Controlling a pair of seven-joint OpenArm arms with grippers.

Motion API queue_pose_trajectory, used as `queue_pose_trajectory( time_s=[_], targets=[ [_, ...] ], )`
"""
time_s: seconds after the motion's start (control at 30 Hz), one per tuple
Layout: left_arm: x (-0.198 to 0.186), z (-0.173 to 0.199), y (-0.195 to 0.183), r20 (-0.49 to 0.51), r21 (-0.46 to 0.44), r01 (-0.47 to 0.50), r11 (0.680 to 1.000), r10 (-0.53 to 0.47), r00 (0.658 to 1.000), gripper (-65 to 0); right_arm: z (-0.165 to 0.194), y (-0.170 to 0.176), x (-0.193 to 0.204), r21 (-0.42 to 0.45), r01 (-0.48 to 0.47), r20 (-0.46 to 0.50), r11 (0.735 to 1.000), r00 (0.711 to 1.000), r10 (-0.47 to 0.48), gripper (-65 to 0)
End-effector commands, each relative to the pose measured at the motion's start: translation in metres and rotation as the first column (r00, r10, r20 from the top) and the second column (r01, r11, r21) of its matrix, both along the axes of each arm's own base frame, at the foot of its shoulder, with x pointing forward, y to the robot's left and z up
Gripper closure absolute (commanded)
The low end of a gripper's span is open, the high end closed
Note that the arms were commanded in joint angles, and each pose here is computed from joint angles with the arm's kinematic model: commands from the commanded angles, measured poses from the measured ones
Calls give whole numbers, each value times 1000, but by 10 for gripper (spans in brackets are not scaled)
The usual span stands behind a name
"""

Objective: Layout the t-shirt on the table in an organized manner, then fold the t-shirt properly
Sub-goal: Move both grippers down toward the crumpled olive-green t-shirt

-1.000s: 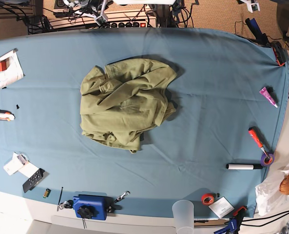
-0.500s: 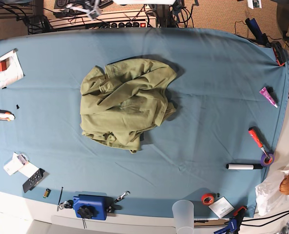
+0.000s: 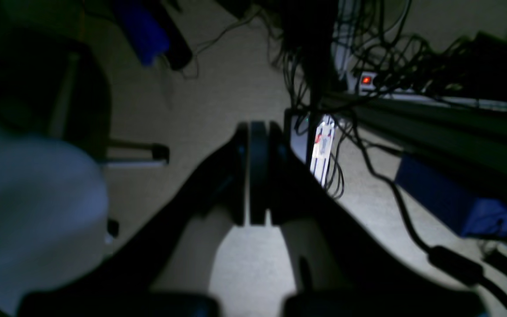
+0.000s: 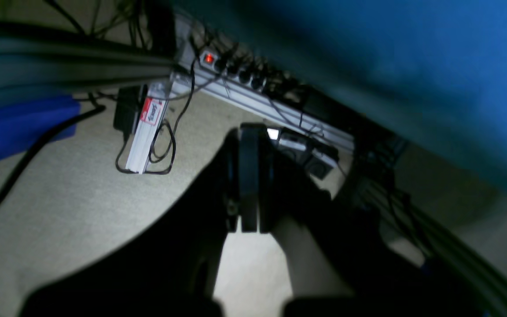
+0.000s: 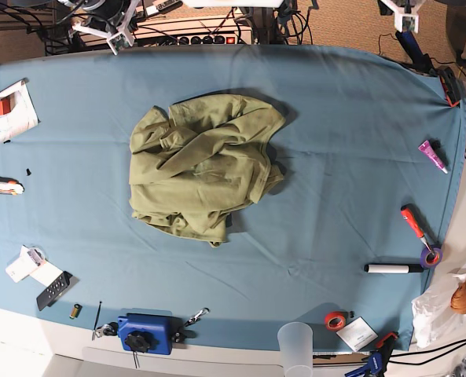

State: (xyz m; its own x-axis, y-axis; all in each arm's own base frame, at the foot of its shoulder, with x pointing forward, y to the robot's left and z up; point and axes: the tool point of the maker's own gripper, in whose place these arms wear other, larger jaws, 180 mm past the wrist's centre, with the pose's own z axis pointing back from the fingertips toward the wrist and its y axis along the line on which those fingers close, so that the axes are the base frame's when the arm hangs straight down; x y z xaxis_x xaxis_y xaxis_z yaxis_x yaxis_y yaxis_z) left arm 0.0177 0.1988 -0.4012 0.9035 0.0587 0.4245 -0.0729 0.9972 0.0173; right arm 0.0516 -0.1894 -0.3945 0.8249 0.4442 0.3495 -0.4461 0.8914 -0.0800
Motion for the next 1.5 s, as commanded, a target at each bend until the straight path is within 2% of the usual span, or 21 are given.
queue_pose_trajectory(
  time_s=[0.0, 0.13, 0.27, 0.4, 0.6, 0.73, 0.87, 0.97, 1.1, 1.13, 1.27, 1.33, 1.4, 1.47],
  targets=[
    [2, 10, -1, 9, 4, 14, 1000, -14, 1000, 0, 9, 4, 3, 9, -14, 19, 1000, 1000, 14, 0],
    [18, 31, -11, 31, -3, 44, 999, -44, 999, 0, 25, 12, 14, 12, -36, 64, 999, 997, 35, 0],
    [44, 62, -21, 136, -1, 74, 997, -74, 988, 0, 44, 21, 29, 22, -59, 129, 998, 990, 55, 0],
    [56, 64, -21, 172, 2, 74, 997, -74, 982, 0, 57, 25, 47, 19, -66, 190, 998, 980, 61, 0],
    [97, 81, -21, 328, 13, 77, 997, -77, 942, 0, 65, 24, 71, 3, -70, 262, 998, 963, 66, 0],
    [117, 90, -21, 395, 18, 76, 997, -77, 915, 0, 69, 20, 81, -29, -72, 294, 997, 953, 77, 0],
    [138, 105, -22, 486, 26, 76, 997, -79, 870, -137, 70, 13, 86, -85, -76, 310, 993, 946, 99, 0],
    [152, 114, -33, 539, 26, 147, 989, -138, 831, -213, 72, 10, 89, -109, -79, 324, 991, 939, 111, -7],
    [168, 127, -49, 598, 36, 238, 971, -212, 773, -237, 74, 11, 92, -110, -83, 343, 990, 932, 116, -194],
    [173, 132, -51, 618, 40, 249, 968, -220, 755, -237, 75, 12, 93, -107, -85, 350, 991, 929, 118, -222],
    [188, 144, -52, 665, 55, 252, 966, -224, 713, -247, 78, 10, 98, -106, -64, 372, 992, 923, 100, -232],
    [190, 147, -60, 675, 64, 305, 950, -266, 688, -322, 82, 7, 105, -110, -38, 393, 993, 916, 79, -232],
    [188, 135, -66, 657, 54, 347, 936, -295, 694, -429, 84, 6, 111, -115, -33, 405, 993, 911, 77, -232],
    [186, 124, -68, 638, 32, 353, 935, -291, 713, -493, 86, 3, 116, -124, -23, 409, 992, 910, 72, -232]
  ],
)
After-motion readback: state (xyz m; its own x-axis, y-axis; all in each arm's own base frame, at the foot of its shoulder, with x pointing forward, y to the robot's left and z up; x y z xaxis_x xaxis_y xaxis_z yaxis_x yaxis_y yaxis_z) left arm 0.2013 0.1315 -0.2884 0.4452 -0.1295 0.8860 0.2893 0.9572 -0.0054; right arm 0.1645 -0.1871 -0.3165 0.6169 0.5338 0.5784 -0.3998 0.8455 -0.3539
